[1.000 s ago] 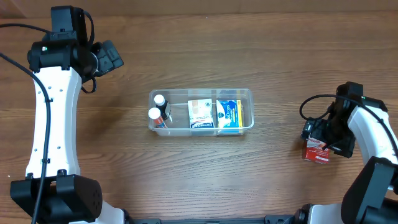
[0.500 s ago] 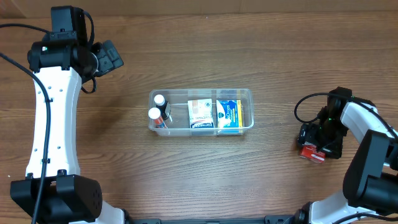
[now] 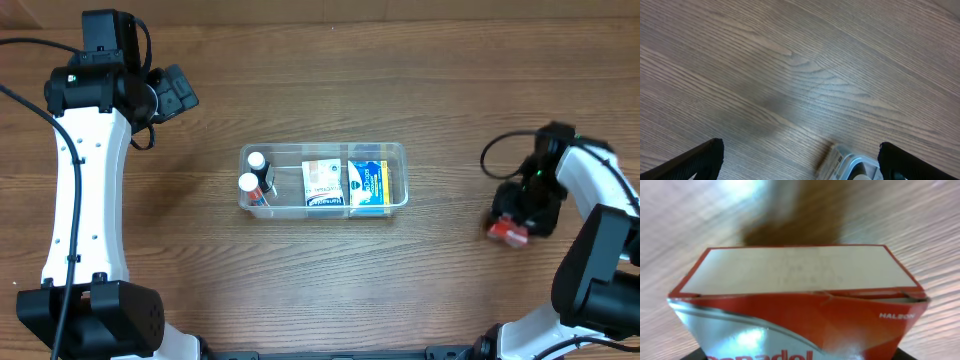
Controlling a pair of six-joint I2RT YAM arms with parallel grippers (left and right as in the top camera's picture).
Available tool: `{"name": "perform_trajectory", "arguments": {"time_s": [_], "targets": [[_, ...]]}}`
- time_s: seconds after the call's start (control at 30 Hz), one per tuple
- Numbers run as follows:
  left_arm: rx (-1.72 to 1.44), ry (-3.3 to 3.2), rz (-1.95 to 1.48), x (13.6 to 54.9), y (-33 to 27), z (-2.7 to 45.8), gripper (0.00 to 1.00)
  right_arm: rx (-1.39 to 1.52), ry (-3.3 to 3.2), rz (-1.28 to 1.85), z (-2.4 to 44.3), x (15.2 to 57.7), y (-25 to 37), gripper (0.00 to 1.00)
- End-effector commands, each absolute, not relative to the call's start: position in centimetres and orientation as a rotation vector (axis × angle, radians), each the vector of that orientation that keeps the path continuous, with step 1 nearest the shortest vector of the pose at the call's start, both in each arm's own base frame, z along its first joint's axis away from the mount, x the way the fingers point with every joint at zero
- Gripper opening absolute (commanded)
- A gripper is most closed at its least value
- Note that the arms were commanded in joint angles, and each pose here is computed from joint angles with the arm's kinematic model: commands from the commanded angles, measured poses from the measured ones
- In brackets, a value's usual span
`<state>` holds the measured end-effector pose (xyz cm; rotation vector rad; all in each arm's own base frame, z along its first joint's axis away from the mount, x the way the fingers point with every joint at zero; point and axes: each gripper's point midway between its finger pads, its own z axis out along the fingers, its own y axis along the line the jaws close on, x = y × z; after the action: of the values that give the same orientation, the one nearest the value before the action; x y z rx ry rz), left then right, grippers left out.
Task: Pack container
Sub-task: 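Grasp the red-and-white packet with the right gripper, then insert the red packet upright into the container's right end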
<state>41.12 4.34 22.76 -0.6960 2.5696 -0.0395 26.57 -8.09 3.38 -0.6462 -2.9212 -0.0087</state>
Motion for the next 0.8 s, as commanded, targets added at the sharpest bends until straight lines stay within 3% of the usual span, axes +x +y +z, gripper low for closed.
{"name": "perform_trajectory", "arguments": {"time_s": [0.0,0.1,0.17,0.23,0.3,0.4,0.57,0.77], "targets": [[-0.657,2.545,-0.033,41.3,4.3,24.0,1.00,-0.671,-3.111,-0.091,9.3,32.0,-6.9,0.65],[-0.656,2.546,-0.032,41.3,4.3,24.0,1.00,-0.470,-3.415,-0.181,18.6,37.0,-1.7,0.65],[-0.657,2.545,-0.033,41.3,4.3,24.0,1.00,-0.192,-3.585,-0.284,23.7,38.5,4.3,0.60],[-0.657,2.545,-0.033,41.3,4.3,24.0,1.00,0.045,-3.638,-0.368,25.1,38.7,9.5,0.59],[-0.657,2.548,-0.032,41.3,4.3,24.0,1.00,0.221,-3.606,-0.438,24.3,37.9,15.3,0.58],[-0.658,2.554,-0.030,41.1,4.3,23.9,1.00,0.213,-3.511,-0.385,20.6,37.1,18.0,0.54],[-0.659,2.558,-0.029,41.0,4.3,23.8,1.00,0.106,-3.326,-0.271,12.3,35.5,17.7,0.54],[-0.659,2.558,-0.030,41.0,4.3,23.8,1.00,0.101,-3.262,-0.225,8.1,33.5,16.9,0.54]]}}
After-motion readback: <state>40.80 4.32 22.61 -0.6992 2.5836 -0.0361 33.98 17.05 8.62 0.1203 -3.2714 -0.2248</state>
